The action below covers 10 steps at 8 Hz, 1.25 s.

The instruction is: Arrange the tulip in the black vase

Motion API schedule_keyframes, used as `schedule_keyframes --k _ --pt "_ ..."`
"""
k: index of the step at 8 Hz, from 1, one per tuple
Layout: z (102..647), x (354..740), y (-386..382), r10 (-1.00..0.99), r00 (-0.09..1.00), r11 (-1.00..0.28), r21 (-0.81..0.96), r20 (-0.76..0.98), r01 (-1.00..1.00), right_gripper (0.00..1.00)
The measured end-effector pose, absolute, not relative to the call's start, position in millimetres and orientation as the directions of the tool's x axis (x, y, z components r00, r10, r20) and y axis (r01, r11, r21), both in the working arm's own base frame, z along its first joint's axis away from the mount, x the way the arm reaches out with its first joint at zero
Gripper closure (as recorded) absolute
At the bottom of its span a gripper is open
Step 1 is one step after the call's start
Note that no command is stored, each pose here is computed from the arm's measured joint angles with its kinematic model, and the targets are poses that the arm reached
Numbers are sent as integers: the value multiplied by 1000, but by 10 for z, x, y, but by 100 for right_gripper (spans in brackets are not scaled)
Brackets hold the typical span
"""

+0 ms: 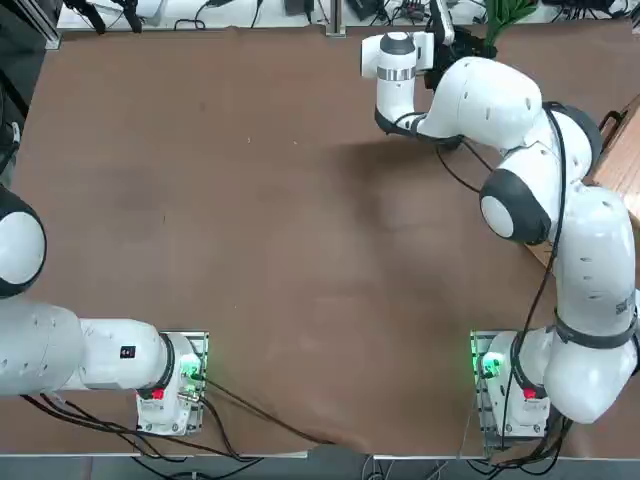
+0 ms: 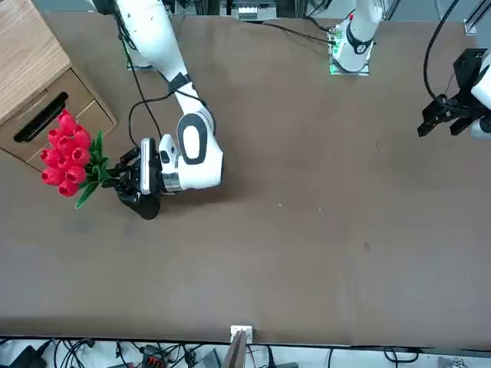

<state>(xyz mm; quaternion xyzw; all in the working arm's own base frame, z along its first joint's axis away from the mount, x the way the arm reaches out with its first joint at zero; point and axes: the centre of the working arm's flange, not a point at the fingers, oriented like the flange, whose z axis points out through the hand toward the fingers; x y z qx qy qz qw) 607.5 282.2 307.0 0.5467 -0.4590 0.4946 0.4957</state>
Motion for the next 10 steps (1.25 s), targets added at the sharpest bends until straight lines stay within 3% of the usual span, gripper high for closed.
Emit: schedule_keyframes --k 10 --pt "2523 6033 2936 -82 77 -124 66 994 -990 89"
